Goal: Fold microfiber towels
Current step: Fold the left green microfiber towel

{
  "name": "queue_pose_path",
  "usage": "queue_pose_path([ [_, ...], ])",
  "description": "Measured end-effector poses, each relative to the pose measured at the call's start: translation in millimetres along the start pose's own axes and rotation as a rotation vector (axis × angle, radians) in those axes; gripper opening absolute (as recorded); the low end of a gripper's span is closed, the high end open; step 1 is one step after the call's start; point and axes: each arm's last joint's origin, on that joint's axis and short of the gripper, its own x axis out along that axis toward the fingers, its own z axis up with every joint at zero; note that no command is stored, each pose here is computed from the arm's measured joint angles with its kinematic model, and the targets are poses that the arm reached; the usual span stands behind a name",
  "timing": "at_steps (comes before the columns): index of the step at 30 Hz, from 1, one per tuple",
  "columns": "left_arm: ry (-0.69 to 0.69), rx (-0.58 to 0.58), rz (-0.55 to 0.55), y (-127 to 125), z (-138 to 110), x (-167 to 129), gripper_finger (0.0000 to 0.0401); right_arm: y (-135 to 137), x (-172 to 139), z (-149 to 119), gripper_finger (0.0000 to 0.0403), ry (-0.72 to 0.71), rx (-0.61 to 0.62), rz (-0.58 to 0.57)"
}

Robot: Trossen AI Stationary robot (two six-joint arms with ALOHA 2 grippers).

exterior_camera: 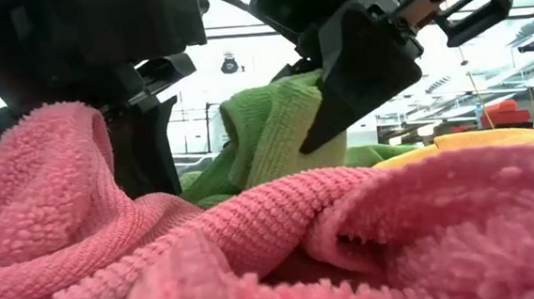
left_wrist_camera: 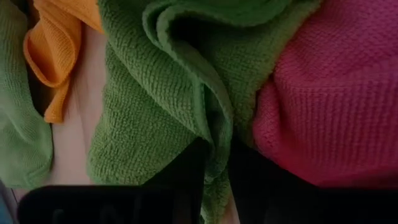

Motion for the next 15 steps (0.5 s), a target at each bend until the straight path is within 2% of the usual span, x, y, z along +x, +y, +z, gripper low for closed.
queue_pose_path([
  [7, -0.007, 0.059, 0.010, -5, -6, -21, 0.0051, -2, -1, -4, 0.0049, 0.040, -0.030, 0.024],
  [15, -0.099, -0.005, 0.028, 5, 1, -46, 0.0043, 2, -5, -3, 0.0042, 0.050, -0.108, 0.016],
])
